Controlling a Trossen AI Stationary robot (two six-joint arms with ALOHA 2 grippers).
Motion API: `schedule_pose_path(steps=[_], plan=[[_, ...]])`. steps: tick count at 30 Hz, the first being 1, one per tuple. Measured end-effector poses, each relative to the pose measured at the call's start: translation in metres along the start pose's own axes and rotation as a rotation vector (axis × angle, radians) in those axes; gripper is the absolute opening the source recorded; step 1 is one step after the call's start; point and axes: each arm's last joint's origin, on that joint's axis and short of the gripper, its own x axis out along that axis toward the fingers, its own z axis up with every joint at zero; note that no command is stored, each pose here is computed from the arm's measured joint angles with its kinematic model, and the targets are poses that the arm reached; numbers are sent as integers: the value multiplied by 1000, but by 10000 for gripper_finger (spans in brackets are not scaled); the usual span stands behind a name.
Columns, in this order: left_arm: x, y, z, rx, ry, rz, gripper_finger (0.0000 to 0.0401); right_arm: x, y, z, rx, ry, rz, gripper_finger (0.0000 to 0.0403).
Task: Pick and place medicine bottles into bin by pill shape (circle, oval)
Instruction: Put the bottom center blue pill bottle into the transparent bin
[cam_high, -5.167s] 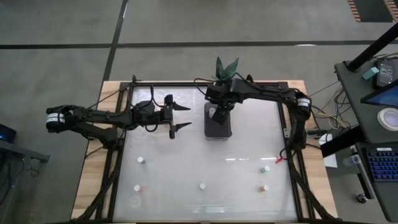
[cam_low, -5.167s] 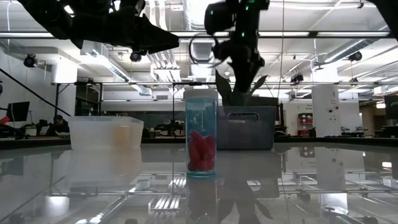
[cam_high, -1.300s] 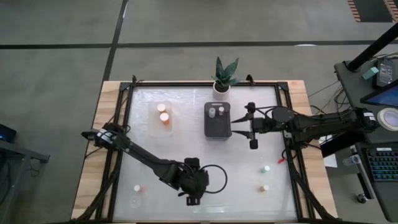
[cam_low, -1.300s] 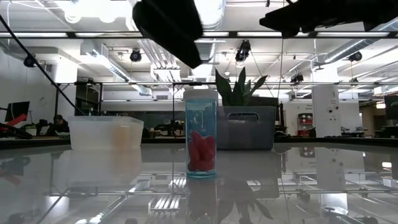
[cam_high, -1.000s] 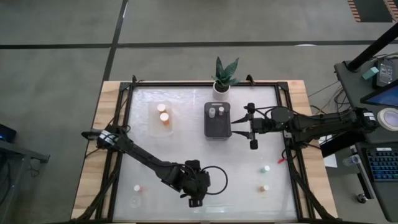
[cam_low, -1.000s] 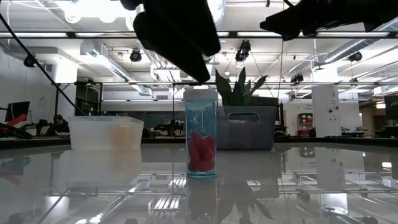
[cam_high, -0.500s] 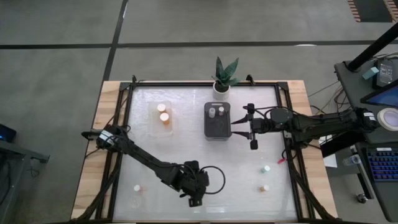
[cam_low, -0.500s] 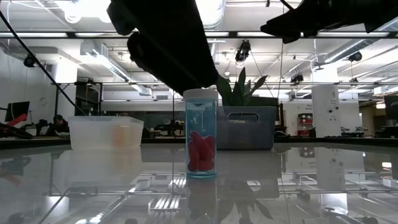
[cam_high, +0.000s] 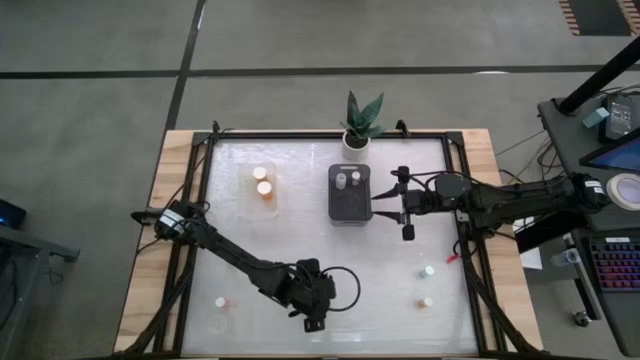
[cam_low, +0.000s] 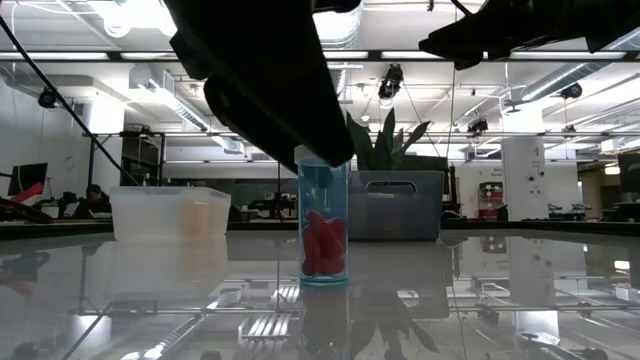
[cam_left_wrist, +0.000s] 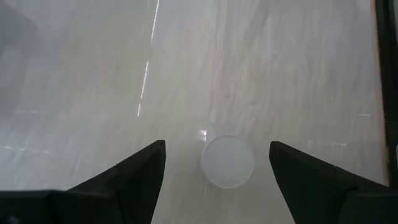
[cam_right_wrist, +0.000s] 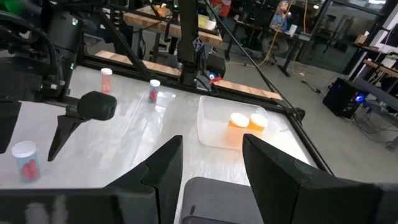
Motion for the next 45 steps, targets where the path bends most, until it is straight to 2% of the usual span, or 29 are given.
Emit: schedule_pose_path(steps=[4,23,31,36,42,45], plan=[[0,0,0,2,1,1,251,0,0,0,2,3,1,160],[0,0,0,19,1,0,112,0,1,-2,9,20,5,160],[-6,0,4,16,-4,-9,97,0,1,-3,9,25,6,160],[-30,4,13,3,-26,-21,95,0,1,-3,10,26,6,160],[-81,23,22,-12,-74,67,94,0,1,-3,18,27,7,160],[-107,35,25,-58,-108,128,94,0,1,-3,20,32,7,160]])
